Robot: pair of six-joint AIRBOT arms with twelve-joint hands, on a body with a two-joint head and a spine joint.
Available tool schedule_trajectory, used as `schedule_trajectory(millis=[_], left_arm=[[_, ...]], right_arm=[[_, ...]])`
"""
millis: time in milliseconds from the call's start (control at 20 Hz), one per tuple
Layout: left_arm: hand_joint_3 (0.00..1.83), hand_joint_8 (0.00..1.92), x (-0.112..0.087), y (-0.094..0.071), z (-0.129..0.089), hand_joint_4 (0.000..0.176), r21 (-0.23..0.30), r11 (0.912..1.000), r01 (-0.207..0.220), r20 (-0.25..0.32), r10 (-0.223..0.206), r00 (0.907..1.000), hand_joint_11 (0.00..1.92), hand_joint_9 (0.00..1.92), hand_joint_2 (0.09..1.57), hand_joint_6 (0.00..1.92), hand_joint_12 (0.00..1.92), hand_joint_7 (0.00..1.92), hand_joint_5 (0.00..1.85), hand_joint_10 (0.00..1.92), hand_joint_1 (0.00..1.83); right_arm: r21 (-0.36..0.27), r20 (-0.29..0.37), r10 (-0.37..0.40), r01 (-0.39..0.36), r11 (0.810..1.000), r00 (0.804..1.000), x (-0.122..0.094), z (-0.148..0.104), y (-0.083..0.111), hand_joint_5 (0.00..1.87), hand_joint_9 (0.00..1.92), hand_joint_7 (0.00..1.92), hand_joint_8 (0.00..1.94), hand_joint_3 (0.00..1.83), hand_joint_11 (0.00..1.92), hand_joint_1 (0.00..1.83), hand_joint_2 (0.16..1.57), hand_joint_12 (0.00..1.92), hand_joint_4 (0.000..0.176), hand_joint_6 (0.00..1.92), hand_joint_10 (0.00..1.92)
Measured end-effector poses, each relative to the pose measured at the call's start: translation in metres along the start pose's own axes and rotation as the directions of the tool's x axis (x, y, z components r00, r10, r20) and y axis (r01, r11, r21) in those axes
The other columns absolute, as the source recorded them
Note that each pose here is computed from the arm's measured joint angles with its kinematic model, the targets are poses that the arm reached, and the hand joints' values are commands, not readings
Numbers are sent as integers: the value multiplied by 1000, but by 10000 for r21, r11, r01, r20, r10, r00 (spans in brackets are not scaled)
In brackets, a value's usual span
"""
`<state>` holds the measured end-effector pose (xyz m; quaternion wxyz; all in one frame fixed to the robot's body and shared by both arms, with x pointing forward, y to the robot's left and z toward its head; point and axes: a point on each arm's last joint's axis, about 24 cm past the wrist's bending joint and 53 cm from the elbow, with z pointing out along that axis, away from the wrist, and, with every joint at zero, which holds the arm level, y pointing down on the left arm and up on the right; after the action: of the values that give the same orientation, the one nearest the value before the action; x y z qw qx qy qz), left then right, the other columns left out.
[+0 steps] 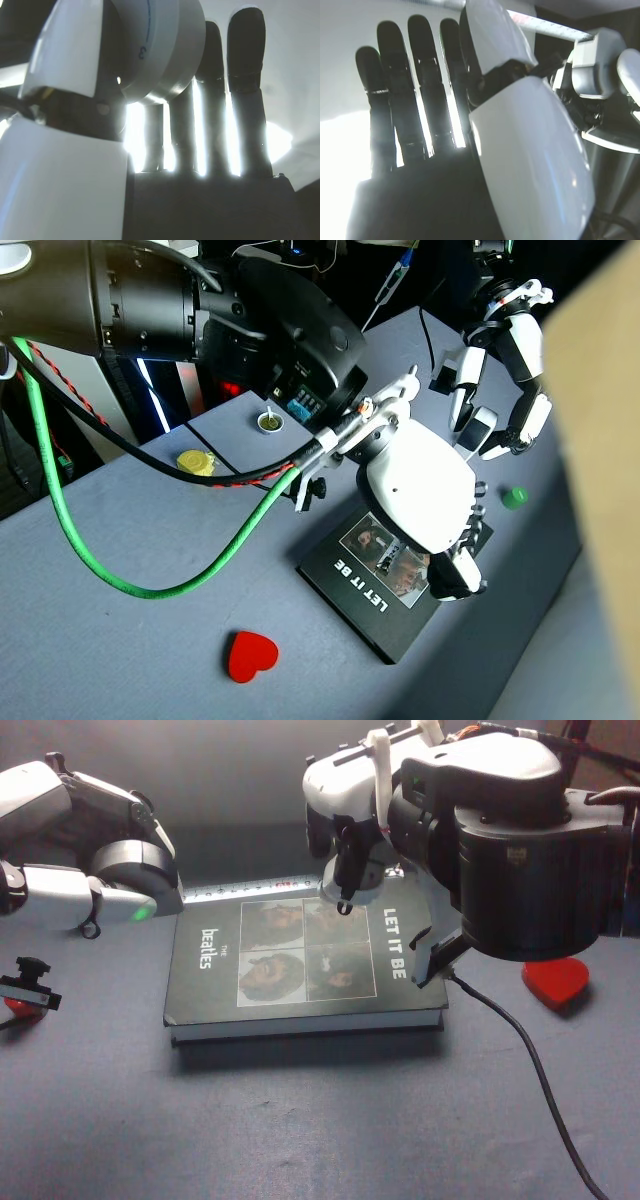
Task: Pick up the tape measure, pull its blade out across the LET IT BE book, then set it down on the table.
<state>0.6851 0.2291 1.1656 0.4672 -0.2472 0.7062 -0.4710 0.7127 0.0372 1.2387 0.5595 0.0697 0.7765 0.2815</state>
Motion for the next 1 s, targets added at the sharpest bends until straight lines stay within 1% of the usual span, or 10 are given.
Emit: schedule_trajectory(millis=[50, 150, 650, 1000], left_arm=[[2, 1161, 0, 0, 0, 0, 7, 10000, 9, 3, -9, 10000, 846, 842, 1151, 882, 1236, 930, 852, 1389, 1369], [1, 1166, 0, 0, 0, 0, 6, 10000, 16, 5, -16, 10000, 846, 832, 1155, 923, 1236, 922, 843, 1391, 1367], [0, 1164, 0, 0, 0, 0, 9, 10000, 22, 8, -22, 10000, 845, 840, 1154, 891, 1252, 914, 860, 1398, 1367], [0, 1160, 0, 0, 0, 0, 8, 10000, 24, 10, -24, 10000, 857, 841, 1152, 887, 1227, 926, 854, 1384, 1368]], right_arm=[[-20, 26, -33, 33, 10000, 10000, -1, 0, 1, 758, 814, 852, 6, 1, 341, 1013, 1149, 1098, 0, 3, 20], [-19, 33, -37, 38, 10000, 10000, -1, 0, 0, 755, 817, 854, 6, 1, 342, 1013, 1149, 1098, 0, 1, 20], [-50, 18, -39, 39, 10000, 10000, 0, 0, 1, 776, 820, 857, 4, 1, 339, 1013, 1149, 1092, 0, 8, 17], [-51, 12, -33, 33, 10000, 10000, 0, 0, 1, 778, 833, 864, 6, 0, 362, 1013, 1149, 1098, 0, 7, 21]])
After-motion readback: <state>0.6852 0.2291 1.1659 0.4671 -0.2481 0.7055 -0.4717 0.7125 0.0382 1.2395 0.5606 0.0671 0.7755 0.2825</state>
